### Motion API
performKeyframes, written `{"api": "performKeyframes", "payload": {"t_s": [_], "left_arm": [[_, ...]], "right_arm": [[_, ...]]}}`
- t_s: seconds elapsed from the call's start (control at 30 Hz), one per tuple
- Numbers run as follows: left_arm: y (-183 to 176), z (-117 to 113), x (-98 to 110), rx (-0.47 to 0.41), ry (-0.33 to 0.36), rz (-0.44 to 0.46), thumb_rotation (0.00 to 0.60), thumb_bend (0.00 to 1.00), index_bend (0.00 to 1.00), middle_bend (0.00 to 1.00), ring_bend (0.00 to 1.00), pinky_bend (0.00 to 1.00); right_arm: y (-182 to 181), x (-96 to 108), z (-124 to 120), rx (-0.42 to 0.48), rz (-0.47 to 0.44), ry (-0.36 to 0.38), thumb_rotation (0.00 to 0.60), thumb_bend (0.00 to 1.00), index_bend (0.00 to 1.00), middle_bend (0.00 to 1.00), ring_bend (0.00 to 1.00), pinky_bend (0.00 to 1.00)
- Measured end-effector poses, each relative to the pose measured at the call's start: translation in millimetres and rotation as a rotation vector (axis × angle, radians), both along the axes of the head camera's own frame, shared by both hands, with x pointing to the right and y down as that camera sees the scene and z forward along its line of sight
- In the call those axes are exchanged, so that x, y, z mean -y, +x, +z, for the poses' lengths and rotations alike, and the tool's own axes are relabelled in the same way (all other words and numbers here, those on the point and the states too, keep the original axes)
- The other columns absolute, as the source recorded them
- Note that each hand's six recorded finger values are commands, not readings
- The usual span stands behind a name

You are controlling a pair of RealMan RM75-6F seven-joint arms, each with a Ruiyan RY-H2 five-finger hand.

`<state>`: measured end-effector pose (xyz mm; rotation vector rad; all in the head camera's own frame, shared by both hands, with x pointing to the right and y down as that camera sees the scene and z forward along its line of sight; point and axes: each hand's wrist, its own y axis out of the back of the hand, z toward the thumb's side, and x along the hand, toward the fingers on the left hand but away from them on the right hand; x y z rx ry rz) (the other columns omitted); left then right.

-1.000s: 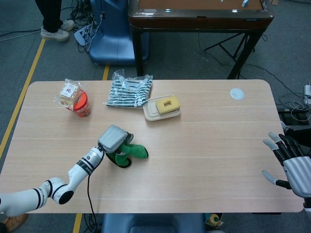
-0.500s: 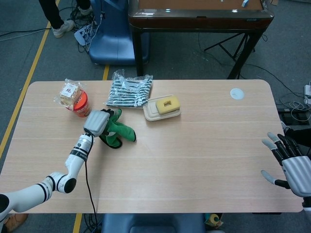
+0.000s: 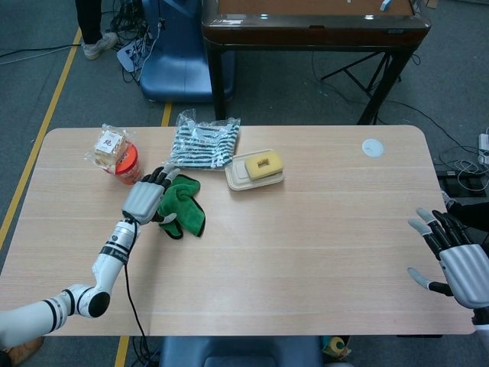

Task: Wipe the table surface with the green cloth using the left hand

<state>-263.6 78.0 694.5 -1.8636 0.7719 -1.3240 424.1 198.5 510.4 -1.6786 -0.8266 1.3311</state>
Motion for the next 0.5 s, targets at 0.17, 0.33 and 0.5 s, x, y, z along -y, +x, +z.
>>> {"api": "performKeyframes", "payload": {"t_s": [0.17,0.33,0.5], "left_arm": [[-22.8,-16.2,-16.9,-0.006,0.027,-0.009,0.6,0.17,0.0,0.0,0.01,0.16],[-56.2,-34.5,-42.6,0.017,0.053,-0.031,0.6,0.17,0.0,0.0,0.01,0.16],[-92.9,-54.8,-66.9,0.047,0.065,-0.099,0.6,0.17,0.0,0.0,0.01,0.16]], "right_arm": [[0.3,-0.1,2.1,-0.003,-0.002,-0.012,0.6,0.29,0.09,0.09,0.0,0.0],[-0.8,0.8,5.3,0.003,-0.006,-0.02,0.6,0.29,0.09,0.09,0.0,0.0],[-2.7,0.0,12.0,0.005,-0.017,-0.044,0.6,0.29,0.09,0.09,0.0,0.0]]}}
